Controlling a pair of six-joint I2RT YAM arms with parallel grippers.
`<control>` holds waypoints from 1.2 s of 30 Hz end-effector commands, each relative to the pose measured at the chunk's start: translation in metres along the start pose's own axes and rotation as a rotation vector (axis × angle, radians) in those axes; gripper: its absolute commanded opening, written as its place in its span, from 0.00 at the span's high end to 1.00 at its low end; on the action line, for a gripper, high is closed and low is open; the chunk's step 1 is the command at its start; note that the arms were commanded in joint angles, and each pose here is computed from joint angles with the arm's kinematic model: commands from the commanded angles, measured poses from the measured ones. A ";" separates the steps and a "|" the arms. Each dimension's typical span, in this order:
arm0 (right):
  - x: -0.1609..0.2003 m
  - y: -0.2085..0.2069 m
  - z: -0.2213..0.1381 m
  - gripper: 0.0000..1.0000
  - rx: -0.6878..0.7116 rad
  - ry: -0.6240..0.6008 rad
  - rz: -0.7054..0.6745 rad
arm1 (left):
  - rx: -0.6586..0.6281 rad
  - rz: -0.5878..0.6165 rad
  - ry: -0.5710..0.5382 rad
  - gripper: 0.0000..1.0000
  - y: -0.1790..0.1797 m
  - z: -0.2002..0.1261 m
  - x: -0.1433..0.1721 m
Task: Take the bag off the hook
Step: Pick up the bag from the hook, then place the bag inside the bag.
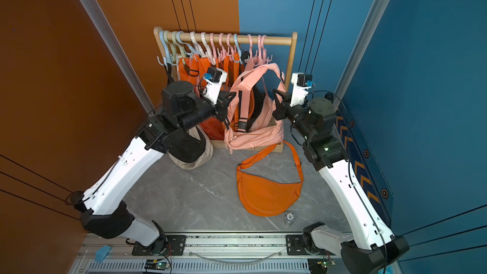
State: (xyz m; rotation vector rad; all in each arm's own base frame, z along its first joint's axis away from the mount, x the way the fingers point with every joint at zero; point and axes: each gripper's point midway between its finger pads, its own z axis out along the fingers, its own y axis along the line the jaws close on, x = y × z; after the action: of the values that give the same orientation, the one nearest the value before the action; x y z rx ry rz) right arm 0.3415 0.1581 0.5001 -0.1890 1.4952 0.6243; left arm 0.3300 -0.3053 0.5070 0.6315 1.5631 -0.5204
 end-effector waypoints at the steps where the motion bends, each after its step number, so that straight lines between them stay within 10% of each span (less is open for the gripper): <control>1: 0.005 0.010 -0.023 1.00 0.009 0.007 -0.026 | -0.041 0.029 -0.087 1.00 -0.004 -0.028 -0.020; 26: 0.094 0.039 -0.150 1.00 -0.124 0.152 0.135 | 0.039 0.050 0.007 1.00 -0.060 -0.158 0.070; 36: 0.154 0.010 -0.158 1.00 -0.012 0.230 0.189 | -0.009 0.046 0.114 1.00 -0.061 -0.140 0.127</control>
State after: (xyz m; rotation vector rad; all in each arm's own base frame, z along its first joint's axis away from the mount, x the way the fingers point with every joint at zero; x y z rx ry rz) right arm 0.1871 0.1405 0.3595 -0.2203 1.6985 0.8123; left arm 0.1683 -0.2473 0.4045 0.7562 1.6105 -0.4749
